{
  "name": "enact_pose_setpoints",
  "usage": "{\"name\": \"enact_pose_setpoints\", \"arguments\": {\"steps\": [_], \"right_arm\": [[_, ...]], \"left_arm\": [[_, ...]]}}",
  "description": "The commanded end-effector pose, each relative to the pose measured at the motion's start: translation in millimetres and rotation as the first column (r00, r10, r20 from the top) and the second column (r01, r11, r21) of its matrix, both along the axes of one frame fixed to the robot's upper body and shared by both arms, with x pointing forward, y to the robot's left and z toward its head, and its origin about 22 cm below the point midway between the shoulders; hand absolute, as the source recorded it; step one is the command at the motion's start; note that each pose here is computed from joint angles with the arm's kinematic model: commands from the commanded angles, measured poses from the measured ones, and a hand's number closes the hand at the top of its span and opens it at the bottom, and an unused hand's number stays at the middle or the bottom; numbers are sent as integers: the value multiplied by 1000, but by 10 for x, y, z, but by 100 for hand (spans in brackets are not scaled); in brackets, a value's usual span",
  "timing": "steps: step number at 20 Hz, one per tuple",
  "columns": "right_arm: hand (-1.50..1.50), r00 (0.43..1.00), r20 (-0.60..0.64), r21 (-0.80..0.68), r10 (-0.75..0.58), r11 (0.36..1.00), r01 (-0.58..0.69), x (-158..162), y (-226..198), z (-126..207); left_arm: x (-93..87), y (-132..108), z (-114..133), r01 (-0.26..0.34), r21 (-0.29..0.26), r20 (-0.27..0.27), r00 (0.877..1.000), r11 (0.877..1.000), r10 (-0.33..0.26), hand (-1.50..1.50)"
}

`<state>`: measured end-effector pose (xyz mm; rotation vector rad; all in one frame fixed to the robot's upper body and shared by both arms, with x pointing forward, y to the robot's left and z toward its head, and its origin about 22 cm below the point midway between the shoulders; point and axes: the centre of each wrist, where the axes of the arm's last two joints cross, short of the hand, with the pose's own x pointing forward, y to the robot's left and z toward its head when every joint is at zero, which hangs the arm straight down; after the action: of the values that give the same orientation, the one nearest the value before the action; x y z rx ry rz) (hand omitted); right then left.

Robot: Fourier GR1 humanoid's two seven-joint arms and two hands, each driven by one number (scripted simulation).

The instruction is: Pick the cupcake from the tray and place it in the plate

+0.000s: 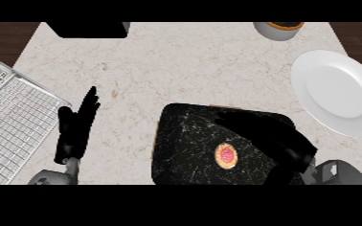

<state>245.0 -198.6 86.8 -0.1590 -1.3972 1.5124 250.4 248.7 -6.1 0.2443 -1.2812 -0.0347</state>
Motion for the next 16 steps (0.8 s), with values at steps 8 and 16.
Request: {"name": "enact_pose_setpoints", "arguments": {"steps": [8, 16], "right_arm": [[-150, 997, -72, -102, 6, 995, -13, -22, 244, -252], [-150, 997, -75, -104, 18, 994, -26, 59, 178, -331]], "left_arm": [[6, 34, 60, 9, 8, 2, 1000, 1000, -9, 0], [-17, 279, -5, 5, -5, -5, 1000, 1000, -5, 0]]}}
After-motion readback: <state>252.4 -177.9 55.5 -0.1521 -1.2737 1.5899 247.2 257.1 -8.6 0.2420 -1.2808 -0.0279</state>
